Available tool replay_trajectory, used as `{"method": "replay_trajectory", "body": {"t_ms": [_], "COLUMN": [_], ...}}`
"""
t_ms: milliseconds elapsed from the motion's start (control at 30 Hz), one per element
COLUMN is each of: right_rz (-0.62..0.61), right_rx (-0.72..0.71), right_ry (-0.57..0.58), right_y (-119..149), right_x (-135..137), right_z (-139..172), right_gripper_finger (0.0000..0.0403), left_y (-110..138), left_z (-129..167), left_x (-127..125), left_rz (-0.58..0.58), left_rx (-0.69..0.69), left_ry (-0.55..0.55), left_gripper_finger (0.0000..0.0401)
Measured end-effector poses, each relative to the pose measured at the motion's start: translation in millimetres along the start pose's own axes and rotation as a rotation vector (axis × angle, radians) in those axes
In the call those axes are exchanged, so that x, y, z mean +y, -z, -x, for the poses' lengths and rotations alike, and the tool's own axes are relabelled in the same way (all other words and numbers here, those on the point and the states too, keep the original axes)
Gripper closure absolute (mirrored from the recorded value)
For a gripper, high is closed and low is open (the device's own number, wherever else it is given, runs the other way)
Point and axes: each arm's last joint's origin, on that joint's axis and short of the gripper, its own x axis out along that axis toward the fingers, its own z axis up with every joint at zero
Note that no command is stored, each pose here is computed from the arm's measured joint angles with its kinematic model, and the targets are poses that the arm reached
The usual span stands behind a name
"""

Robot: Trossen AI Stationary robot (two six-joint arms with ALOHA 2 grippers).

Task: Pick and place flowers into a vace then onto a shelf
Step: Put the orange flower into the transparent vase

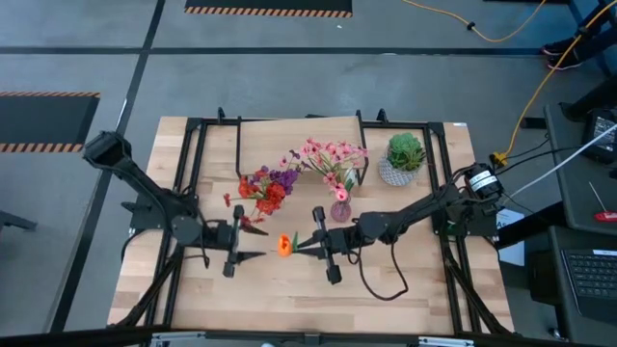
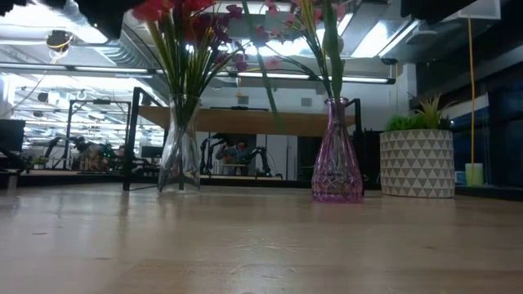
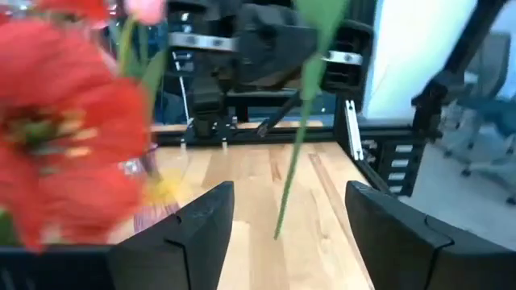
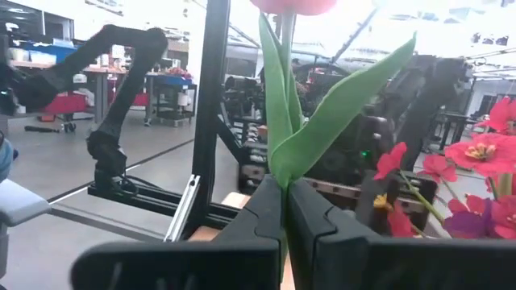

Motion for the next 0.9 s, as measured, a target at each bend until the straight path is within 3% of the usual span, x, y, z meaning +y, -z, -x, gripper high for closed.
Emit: {"method": "replay_trajectory", "body": {"t_ms": [233, 433, 900], "right_rz": [-0.002, -0.003, 0.024], "right_rx": [-0.033, -0.075, -0.088], "right_ry": [0.007, -0.038, -0.082], "right_y": [-3.0, -6.5, -7.3], "right_x": [-1.5, -0.4, 1.2], "right_z": [-0.1, 0.1, 0.1], "right_gripper_finger": [0.0403, 0.0403, 0.0403], "left_y": [-12.7, -23.4, -35.8], "left_z": [-25.7, -40.7, -64.9], "left_x": [-15.6, -16.9, -25.2], "left_rz": [-0.100, -0.107, -0.092], "left_rx": [0.002, -0.013, -0.037], "left_ry": [-0.059, -0.138, -0.025], "left_gripper_finger": [0.0169, 0.0169, 0.0181]}}
